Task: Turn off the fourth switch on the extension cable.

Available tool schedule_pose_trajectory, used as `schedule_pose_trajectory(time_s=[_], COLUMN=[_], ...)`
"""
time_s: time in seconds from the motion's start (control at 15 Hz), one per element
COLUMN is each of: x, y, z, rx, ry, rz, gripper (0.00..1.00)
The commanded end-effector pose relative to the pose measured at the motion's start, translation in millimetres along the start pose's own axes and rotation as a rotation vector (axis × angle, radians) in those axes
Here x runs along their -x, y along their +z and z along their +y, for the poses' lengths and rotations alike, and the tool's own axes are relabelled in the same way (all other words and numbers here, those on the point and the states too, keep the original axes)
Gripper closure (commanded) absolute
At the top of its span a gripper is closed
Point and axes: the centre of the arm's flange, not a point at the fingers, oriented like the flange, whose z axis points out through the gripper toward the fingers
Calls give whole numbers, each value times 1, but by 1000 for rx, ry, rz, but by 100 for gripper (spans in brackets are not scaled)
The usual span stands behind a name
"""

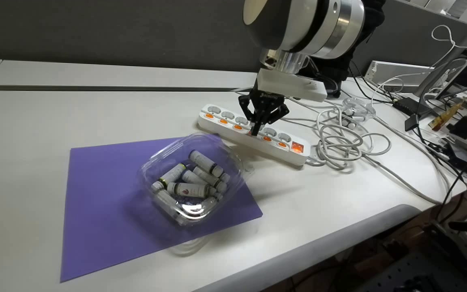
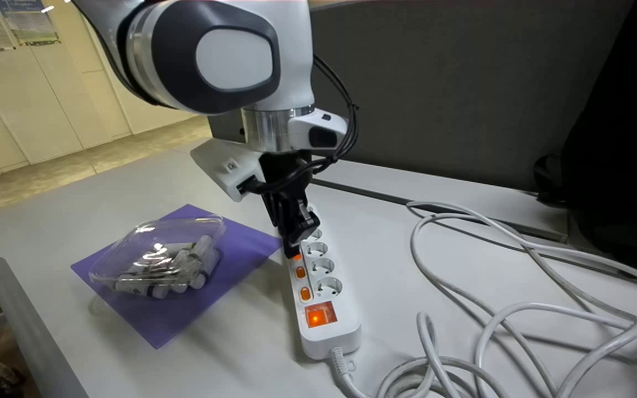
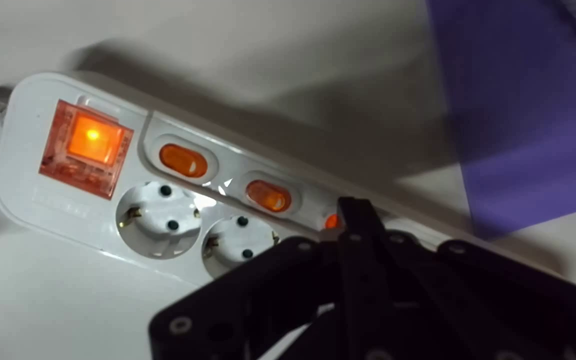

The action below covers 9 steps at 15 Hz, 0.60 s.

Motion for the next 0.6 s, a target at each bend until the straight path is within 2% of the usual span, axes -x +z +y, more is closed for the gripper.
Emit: schedule_pose_trajectory(time_s=[0.0,0.33,0.53], x=[-16,-39,-50], y=[6,22,30], z=[20,52,67], rx=[-83,-218,-250], ry=[19,36,66], rz=[-57,-173,-228], gripper=[100,100,100])
